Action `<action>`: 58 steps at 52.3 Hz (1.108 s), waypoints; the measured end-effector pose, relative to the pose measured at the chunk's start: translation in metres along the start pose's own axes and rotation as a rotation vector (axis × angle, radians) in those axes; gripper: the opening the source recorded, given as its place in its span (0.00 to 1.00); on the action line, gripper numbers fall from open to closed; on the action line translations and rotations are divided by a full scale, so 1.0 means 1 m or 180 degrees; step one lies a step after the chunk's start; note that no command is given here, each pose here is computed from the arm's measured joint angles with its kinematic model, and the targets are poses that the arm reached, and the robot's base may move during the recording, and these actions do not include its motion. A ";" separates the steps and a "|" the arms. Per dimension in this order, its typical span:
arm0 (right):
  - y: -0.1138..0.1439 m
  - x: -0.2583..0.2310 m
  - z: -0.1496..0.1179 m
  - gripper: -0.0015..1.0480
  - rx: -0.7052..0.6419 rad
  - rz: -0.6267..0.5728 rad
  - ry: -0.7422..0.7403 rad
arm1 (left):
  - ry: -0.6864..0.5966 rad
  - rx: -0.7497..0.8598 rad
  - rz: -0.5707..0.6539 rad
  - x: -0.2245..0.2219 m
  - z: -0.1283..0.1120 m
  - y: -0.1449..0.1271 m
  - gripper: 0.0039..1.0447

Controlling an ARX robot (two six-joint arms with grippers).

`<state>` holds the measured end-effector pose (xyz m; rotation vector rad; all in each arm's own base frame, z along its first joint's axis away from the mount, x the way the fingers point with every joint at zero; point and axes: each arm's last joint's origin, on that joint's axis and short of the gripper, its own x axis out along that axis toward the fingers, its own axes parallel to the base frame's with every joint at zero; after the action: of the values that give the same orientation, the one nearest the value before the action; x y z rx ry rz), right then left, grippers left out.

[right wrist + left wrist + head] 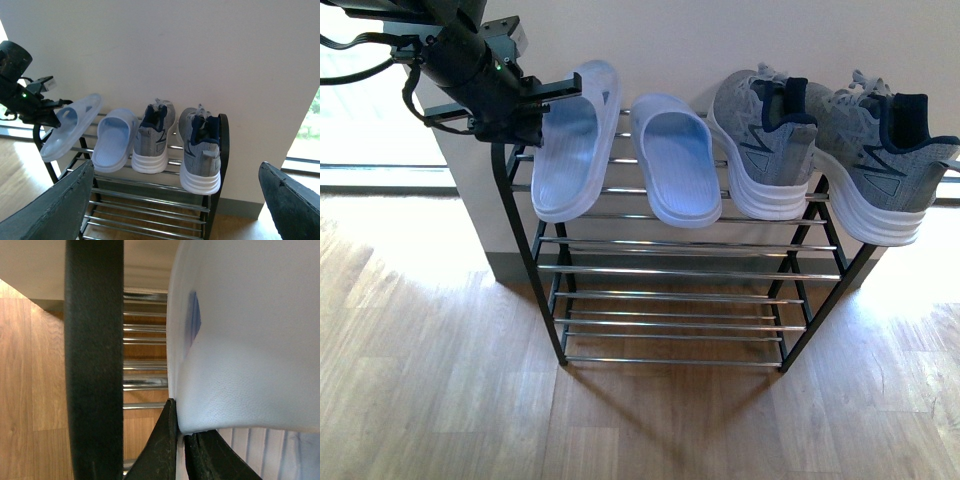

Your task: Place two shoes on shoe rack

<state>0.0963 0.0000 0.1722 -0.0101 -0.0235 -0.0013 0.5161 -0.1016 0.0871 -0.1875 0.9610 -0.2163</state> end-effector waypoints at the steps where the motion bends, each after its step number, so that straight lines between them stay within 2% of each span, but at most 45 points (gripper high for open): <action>1: 0.000 0.000 0.000 0.91 0.0000 0.0000 0.0000 | -0.0006 0.0001 0.0000 0.000 0.000 0.000 0.02; 12: 0.000 0.000 0.000 0.91 0.0000 0.0000 -0.0001 | -0.0188 0.0029 -0.0033 0.005 0.012 0.002 0.02; 26: 0.000 0.000 0.000 0.91 0.0000 0.0000 0.0000 | -0.0211 0.0032 -0.0069 0.004 0.015 0.001 0.02; 36: 0.000 0.000 0.000 0.91 0.0000 0.0000 0.0000 | -0.0205 -0.0108 -0.0285 0.005 0.014 -0.001 0.38; 46: 0.000 0.000 0.000 0.91 0.0000 0.0000 -0.0001 | -0.0176 -0.0253 -0.0467 -0.001 0.011 -0.006 0.62; 54: 0.000 0.000 0.000 0.91 0.0000 0.0000 0.0000 | -0.0267 -0.0475 -0.0723 -0.051 0.016 -0.021 0.92; 58: 0.000 0.000 0.000 0.91 0.0000 0.0000 0.0000 | -0.0370 -0.0519 -0.0766 -0.088 0.025 -0.029 0.91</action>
<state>0.0963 0.0000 0.1722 -0.0101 -0.0235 -0.0013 0.4850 -0.1049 0.1782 -0.4620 0.8395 -0.3445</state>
